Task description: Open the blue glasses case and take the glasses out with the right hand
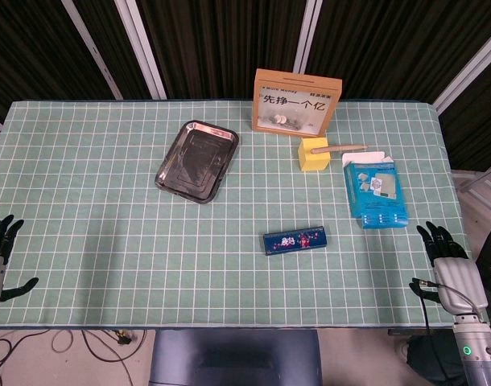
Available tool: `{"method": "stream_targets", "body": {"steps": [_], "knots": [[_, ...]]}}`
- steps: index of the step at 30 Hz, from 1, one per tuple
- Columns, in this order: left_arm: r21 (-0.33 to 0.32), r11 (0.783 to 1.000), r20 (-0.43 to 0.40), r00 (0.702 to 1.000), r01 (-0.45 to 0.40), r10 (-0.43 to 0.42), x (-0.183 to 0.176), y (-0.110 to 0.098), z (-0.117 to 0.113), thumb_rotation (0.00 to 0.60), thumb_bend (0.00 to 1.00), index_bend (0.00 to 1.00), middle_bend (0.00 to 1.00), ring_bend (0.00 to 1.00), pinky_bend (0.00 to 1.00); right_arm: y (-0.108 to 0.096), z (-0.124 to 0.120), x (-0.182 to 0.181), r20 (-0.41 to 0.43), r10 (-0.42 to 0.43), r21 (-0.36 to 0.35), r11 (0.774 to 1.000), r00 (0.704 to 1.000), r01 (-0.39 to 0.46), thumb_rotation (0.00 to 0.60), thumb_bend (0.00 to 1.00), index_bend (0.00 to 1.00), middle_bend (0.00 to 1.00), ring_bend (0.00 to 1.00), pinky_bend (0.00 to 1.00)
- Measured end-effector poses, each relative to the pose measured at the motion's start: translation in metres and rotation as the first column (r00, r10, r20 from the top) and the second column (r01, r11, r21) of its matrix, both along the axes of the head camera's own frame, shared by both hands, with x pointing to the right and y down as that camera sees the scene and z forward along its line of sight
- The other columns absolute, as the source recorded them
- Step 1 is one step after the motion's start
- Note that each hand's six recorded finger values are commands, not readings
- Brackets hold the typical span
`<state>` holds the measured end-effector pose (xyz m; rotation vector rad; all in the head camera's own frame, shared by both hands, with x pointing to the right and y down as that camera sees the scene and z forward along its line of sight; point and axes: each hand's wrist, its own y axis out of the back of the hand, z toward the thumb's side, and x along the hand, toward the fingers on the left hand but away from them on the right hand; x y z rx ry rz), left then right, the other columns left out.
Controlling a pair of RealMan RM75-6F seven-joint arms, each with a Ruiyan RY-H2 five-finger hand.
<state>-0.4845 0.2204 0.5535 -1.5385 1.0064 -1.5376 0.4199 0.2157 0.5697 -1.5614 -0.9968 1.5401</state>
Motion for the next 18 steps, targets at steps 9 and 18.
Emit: {"method": "stream_targets", "body": {"steps": [9,18], "knots": [[0.005,1.000,-0.001,1.000,0.001,-0.001,-0.001,0.000,-0.002,0.600,0.07,0.00,0.00,0.00,0.00,-0.001,-0.002,-0.003,0.009,-0.007,0.003,1.000,1.000,0.007,0.600,0.13,0.00,0.00,0.00,0.22],[0.007,1.000,-0.016,1.000,-0.001,0.001,0.000,0.000,-0.002,0.600,0.07,0.00,0.00,0.00,0.00,-0.011,-0.008,-0.024,0.043,-0.049,0.005,0.999,0.998,0.049,0.600,0.06,0.00,0.00,0.00,0.22]]}}
